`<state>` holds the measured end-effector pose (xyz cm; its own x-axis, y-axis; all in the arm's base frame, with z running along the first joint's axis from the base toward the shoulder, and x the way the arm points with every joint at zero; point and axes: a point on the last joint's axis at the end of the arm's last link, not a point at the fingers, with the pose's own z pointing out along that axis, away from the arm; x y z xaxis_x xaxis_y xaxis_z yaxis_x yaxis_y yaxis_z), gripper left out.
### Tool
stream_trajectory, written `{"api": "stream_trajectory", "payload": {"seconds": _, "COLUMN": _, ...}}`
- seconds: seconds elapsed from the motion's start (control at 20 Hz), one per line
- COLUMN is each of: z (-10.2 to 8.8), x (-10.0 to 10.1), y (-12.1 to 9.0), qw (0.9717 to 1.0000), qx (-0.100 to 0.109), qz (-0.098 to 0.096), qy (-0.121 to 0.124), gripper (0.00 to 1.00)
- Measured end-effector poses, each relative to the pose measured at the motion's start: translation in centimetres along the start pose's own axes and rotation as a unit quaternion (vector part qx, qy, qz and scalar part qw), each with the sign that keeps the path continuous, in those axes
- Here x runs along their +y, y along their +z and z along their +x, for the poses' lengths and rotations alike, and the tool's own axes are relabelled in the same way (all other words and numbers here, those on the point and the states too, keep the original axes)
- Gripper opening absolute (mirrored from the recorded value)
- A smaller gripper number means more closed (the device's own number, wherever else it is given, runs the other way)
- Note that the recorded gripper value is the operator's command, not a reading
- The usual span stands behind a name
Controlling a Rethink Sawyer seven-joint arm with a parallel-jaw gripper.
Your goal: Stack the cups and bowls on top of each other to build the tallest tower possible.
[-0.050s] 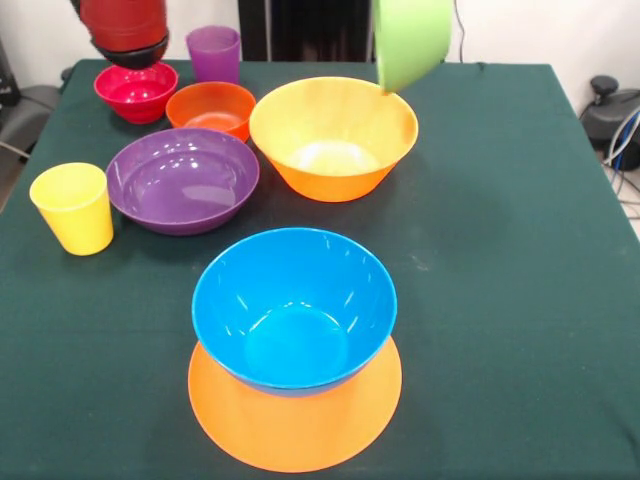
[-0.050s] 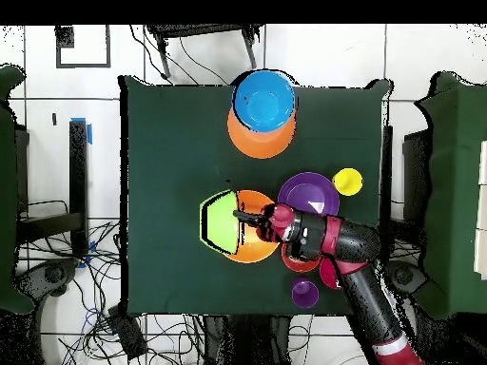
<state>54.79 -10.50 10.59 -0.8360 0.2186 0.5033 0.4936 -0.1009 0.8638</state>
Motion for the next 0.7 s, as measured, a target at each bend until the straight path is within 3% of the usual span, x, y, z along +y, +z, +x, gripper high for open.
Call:
{"api": "stream_trajectory", "payload": {"seconds": 0.25, "z": -0.8, "x": -0.1, "y": -1.8, "qw": 0.9999, "qx": -0.014, "qz": -0.001, "qy": 0.003, "gripper": 0.0}}
{"api": "stream_trajectory", "payload": {"seconds": 0.7, "z": -0.9, "x": -0.2, "y": -1.1, "qw": 0.9999, "qx": -0.009, "qz": -0.005, "qy": -0.001, "gripper": 0.0}}
